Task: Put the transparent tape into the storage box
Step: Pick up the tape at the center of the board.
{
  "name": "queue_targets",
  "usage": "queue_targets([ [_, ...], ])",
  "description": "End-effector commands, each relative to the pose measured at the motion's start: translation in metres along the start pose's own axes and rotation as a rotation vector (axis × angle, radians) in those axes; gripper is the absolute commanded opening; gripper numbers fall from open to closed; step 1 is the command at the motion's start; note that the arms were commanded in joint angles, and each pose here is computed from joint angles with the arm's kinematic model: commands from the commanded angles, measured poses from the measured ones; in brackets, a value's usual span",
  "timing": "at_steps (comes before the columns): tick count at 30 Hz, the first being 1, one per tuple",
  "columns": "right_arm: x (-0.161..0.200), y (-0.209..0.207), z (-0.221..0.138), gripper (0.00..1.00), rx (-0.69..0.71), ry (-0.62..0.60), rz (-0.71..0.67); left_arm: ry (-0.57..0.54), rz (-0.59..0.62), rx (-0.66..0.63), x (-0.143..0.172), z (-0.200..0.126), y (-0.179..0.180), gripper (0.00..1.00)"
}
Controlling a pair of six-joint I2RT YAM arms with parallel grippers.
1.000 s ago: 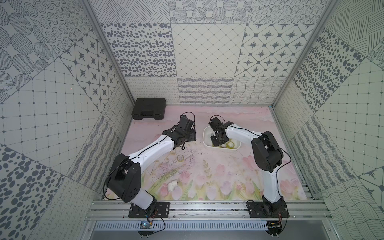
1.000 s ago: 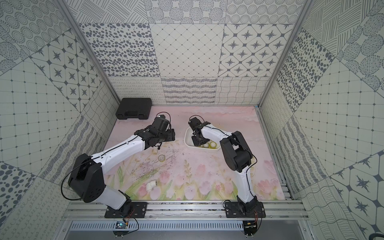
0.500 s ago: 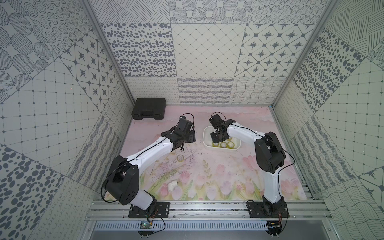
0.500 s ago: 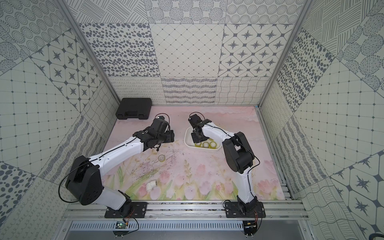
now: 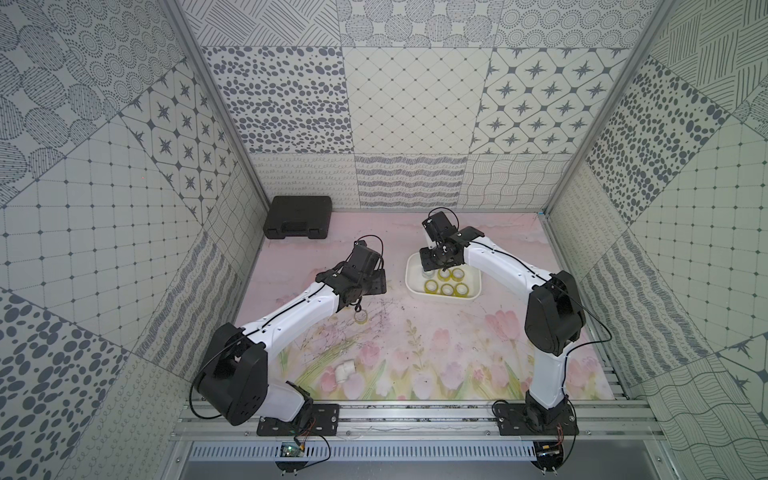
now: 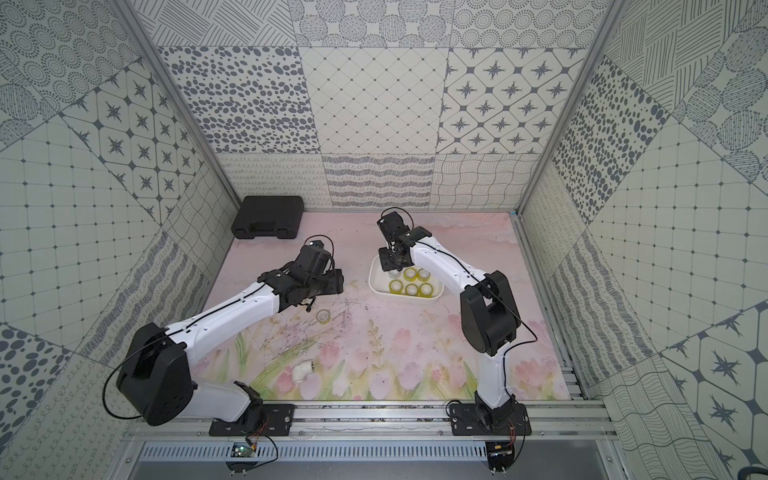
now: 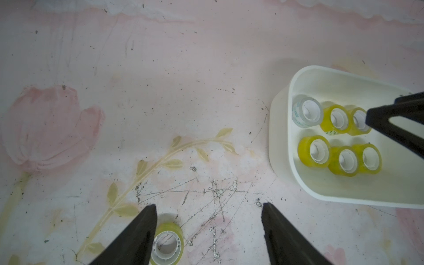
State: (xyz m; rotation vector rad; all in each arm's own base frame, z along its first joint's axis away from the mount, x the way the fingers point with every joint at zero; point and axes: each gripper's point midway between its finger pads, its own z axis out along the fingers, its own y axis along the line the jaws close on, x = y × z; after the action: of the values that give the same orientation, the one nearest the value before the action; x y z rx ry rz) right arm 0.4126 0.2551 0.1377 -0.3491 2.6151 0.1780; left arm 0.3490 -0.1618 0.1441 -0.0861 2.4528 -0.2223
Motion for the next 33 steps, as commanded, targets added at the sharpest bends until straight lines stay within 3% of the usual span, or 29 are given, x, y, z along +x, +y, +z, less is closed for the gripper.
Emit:
queue_targets([
  [1, -0.018, 0.01, -0.023, 0.51, -0.058, -0.058, 0.038, 0.054, -0.058, -0.032, 0.021, -0.01, 0.019, 0.79],
  [22, -0.023, 0.036, -0.043, 0.65, -0.149, -0.097, 0.042, 0.213, -0.206, -0.142, 0.085, -0.006, 0.054, 0.85],
  [24, -0.021, 0.036, -0.041, 0.74, -0.145, -0.093, 0.048, 0.225, -0.225, -0.156, 0.09, -0.005, 0.057, 0.85],
  [29, -0.024, 0.04, -0.044, 0.76, -0.166, -0.098, 0.058, 0.253, -0.279, -0.171, 0.101, -0.002, 0.064, 0.85],
  [31, -0.024, 0.04, -0.043, 0.96, -0.165, -0.099, 0.06, 0.271, -0.303, -0.177, 0.108, 0.0, 0.069, 0.85],
  [33, -0.025, 0.039, -0.044, 0.96, -0.161, -0.102, 0.062, 0.28, -0.323, -0.183, 0.112, 0.002, 0.072, 0.85],
])
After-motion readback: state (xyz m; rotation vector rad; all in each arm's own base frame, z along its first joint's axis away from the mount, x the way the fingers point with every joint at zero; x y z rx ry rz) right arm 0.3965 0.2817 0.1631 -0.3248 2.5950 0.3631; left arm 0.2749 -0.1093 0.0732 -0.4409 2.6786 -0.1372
